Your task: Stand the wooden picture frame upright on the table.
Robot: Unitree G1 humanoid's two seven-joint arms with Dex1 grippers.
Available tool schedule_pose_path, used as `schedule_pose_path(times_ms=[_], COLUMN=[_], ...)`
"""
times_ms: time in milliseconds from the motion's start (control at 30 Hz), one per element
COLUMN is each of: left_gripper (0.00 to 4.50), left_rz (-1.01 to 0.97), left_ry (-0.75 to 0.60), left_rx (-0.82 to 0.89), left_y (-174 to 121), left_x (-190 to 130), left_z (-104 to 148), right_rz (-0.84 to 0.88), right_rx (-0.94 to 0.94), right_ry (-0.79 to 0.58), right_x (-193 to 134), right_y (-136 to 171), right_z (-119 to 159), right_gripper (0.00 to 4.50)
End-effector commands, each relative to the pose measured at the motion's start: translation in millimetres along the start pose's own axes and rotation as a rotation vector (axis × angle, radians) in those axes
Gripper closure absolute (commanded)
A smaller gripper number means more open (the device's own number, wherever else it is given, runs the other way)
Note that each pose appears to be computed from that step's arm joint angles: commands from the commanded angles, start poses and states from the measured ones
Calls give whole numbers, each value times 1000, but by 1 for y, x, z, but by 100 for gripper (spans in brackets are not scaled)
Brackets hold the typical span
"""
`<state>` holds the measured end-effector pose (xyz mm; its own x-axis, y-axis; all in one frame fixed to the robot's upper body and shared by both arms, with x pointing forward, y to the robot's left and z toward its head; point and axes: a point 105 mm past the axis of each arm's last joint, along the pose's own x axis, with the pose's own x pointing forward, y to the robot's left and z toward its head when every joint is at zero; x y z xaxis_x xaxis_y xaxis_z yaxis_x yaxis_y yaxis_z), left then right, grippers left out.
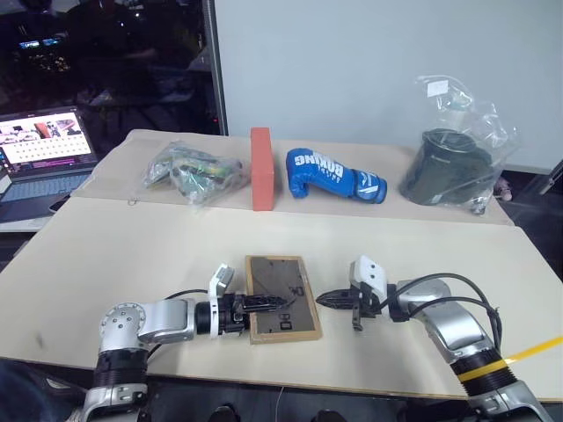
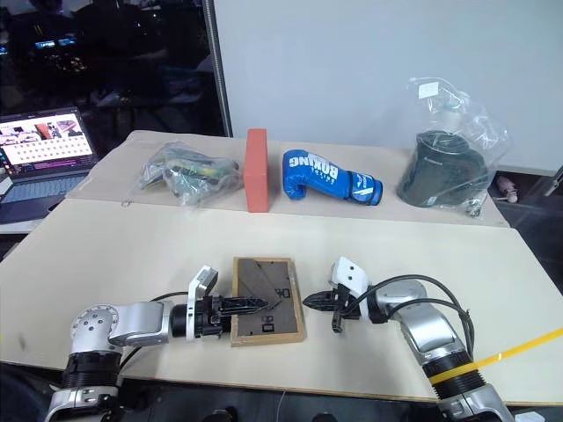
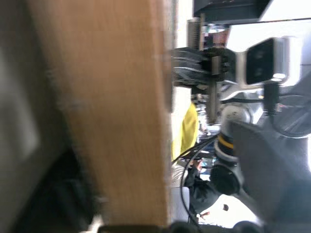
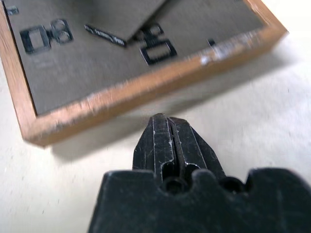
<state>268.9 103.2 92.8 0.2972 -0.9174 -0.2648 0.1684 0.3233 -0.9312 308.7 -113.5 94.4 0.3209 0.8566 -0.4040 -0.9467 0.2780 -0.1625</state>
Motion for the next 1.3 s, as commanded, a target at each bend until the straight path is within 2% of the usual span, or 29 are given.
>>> schedule_pose_path(times_ms=[33,100,133,300,400,467,533,567,600,833,867,933,1133,1300], left_gripper=[229,315,335,334,334,334,334,334,334,334,334,334,334,334], left_rz=[-23,-59,-75,-86,-4,53,74,83,86,32,32,31,1,-117], left_ry=[-16,-7,2,-15,29,55,81,93,101,84,88,103,106,111], left_rx=[-31,-11,7,87,229,287,350,384,410,413,414,427,445,399], left_y=[-3,-12,-17,-35,-41,-39,-44,-46,-49,-56,-56,-56,-65,-83], left_x=[-4,-3,-3,-14,-20,-18,-16,-15,-14,-12,-11,-9,-4,-5], left_z=[4,5,5,17,18,19,20,20,21,30,29,27,31,35], right_rz=[-22,-39,-52,-158,-119,-45,65,105,125,141,144,170,263,313], right_rx=[-26,-26,-22,106,243,286,314,316,311,337,352,351,336,186], right_ry=[-23,-37,-48,-158,-357,-409,-402,-387,-373,-298,-294,-260,-260,-316], right_x=[-5,-9,-14,-57,-79,-77,-65,-58,-52,-22,-18,-10,4,3], right_y=[-5,-10,-15,-48,-57,-51,-36,-30,-26,-25,-26,-23,-11,3], right_z=[11,16,19,46,92,112,122,124,124,108,104,96,102,114], right_gripper=[450,450,450,450,450,450,391,376,338,103,82,5,2,2])
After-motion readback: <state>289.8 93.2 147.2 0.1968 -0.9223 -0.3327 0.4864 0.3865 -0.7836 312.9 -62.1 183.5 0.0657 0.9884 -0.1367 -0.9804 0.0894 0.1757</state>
